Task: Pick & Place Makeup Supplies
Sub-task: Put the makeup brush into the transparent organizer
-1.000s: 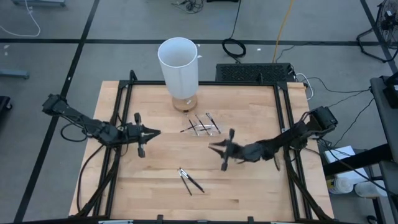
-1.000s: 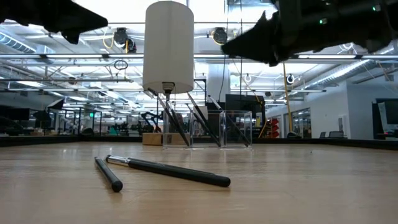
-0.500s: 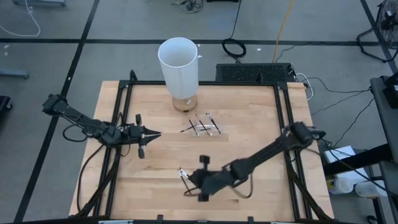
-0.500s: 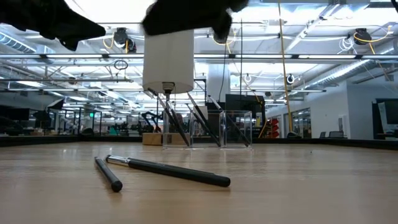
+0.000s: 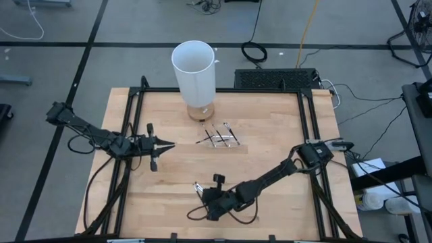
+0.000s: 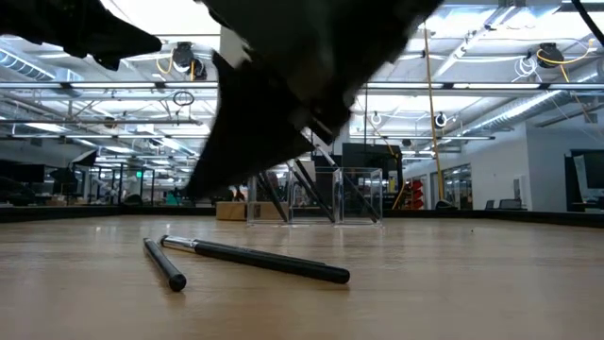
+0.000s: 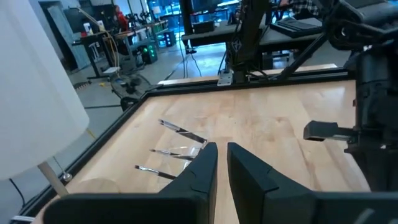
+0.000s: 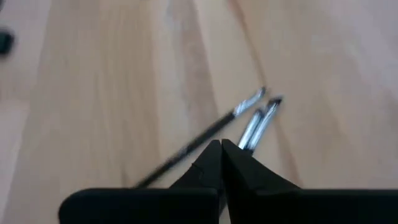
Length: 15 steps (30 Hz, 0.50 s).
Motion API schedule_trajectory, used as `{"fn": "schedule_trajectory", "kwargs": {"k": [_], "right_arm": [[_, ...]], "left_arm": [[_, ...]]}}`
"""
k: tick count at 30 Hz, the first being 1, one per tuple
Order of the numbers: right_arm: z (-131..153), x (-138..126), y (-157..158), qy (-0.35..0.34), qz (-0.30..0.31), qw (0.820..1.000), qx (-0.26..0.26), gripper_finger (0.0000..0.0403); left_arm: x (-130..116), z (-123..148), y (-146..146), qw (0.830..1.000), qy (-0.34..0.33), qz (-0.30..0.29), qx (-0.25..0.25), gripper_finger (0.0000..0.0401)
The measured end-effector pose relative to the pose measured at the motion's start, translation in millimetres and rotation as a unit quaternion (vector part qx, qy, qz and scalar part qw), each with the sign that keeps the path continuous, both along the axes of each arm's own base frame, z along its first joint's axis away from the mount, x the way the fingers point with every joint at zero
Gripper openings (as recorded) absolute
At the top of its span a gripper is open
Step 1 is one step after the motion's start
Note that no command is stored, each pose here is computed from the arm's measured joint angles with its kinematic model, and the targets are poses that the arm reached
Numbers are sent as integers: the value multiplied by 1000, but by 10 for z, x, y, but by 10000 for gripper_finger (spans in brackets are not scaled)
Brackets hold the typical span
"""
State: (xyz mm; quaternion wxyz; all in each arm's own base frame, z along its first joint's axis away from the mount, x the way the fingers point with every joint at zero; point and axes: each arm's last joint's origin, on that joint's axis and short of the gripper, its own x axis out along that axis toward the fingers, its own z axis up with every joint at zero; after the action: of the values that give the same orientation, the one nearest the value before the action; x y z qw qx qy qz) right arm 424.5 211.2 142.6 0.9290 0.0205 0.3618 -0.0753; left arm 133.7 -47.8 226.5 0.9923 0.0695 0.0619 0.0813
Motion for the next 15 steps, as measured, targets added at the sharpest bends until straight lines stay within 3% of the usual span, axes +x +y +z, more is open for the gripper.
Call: {"fn": "schedule_trajectory", "kwargs": {"k": [15], "right_arm": [[-97, 84, -159, 9, -11, 1000, -14, 0]], "left_arm": [[1, 9, 3, 1000, -7, 5, -17, 47]]}}
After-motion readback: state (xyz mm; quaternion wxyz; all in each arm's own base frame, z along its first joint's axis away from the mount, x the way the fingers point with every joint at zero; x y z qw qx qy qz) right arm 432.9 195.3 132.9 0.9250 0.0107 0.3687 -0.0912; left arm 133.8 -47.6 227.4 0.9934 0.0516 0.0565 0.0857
